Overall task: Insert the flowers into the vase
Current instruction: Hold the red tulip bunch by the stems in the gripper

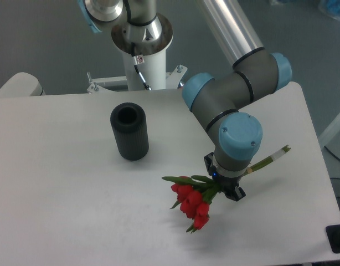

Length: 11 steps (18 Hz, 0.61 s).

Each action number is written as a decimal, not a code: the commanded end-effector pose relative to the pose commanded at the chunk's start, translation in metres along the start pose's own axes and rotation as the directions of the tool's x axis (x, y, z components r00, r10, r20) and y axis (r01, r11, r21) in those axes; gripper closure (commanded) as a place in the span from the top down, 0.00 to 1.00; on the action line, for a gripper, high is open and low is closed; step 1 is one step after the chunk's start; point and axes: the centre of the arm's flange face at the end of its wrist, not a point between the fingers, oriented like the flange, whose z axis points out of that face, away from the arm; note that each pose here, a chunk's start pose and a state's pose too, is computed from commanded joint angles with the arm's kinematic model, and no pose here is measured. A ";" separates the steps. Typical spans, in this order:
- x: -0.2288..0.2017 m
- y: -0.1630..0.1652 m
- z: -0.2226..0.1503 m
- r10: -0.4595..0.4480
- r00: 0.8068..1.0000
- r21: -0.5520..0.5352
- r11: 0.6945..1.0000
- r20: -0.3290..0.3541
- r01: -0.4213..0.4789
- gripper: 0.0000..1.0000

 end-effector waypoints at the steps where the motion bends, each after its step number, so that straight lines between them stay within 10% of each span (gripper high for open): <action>1: 0.000 0.000 0.000 0.000 1.000 0.003 1.000 0.000 0.000 0.13; 11: 0.005 -0.021 0.000 -0.040 0.999 0.063 0.997 -0.009 0.040 0.13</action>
